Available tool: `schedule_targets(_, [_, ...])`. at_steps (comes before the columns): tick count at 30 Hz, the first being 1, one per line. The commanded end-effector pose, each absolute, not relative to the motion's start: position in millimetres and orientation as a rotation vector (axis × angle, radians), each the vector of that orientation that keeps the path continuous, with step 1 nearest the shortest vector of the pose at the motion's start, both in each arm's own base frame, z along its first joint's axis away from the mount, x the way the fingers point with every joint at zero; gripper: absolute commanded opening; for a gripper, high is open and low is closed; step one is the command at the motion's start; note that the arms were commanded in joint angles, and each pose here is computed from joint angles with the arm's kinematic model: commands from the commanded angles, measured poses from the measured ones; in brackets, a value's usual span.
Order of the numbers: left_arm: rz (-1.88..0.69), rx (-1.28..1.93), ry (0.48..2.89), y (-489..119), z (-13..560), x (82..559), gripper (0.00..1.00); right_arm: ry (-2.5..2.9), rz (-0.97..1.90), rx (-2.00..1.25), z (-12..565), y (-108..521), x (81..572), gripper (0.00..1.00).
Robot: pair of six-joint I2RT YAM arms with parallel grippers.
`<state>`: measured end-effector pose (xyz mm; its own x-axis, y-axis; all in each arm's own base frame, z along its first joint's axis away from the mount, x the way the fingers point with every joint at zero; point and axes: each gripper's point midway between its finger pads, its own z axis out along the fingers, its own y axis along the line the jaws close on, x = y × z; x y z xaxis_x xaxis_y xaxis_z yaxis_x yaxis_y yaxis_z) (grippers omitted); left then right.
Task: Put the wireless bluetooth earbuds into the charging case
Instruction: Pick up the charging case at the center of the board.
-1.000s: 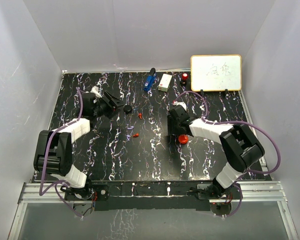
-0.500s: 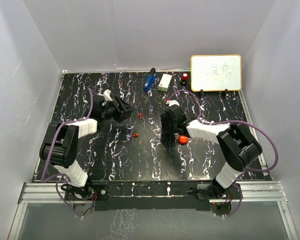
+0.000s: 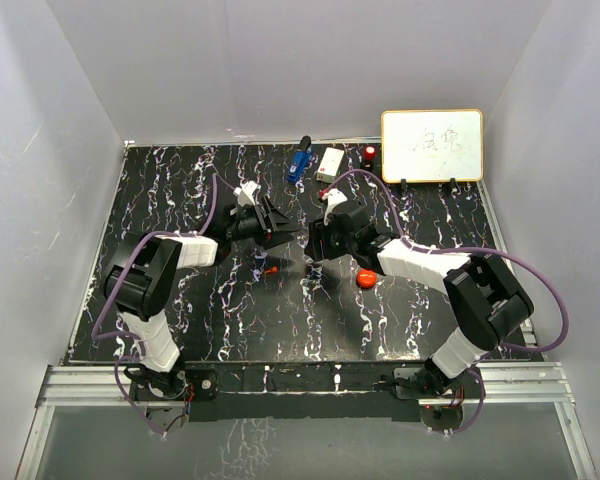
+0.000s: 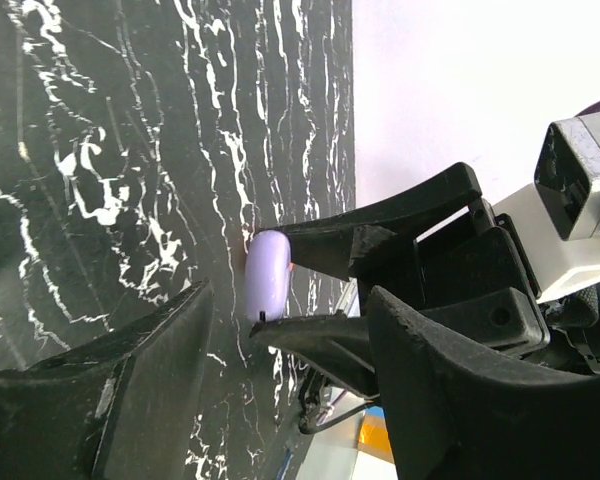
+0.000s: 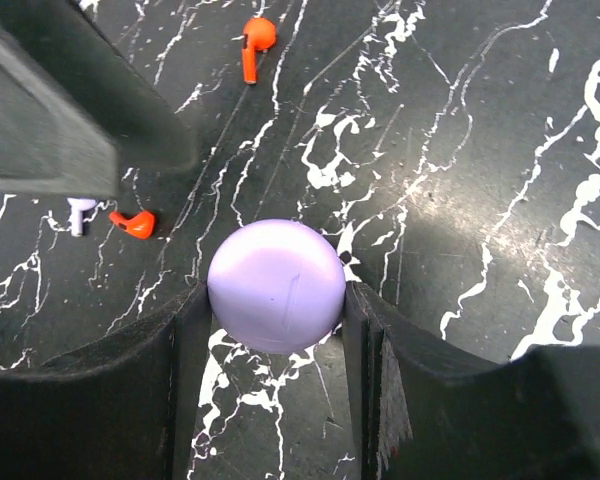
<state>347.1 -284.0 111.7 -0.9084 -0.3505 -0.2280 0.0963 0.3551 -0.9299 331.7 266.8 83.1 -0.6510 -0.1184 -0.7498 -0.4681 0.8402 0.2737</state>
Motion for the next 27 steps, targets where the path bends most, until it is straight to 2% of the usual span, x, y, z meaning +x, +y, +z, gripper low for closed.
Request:
schedule_targets(1, [-1.667, -0.113, 2.175, -304.8, 132.2, 344.6, 0.59, 2.037, 0.699, -0.477, 144.4, 291.5, 346.7, 0.31])
schedule_targets(12, [-1.687, -0.072, 2.204, -320.0, 126.4, 334.5, 0.5, 1.976, 0.736, -0.501, 162.8, 298.7, 348.2, 0.3])
schedule_targets(21, [-1.708, -0.059, 2.174, -321.6, 131.7, 331.1, 0.27, 1.958, 0.74, -0.494, 165.0, 301.2, 352.7, 0.3])
schedule_targets(27, [-1.726, -0.045, 2.159, -322.9, 133.9, 328.0, 0.2, 1.958, 0.749, -0.498, 163.1, 305.0, 355.0, 0.3])
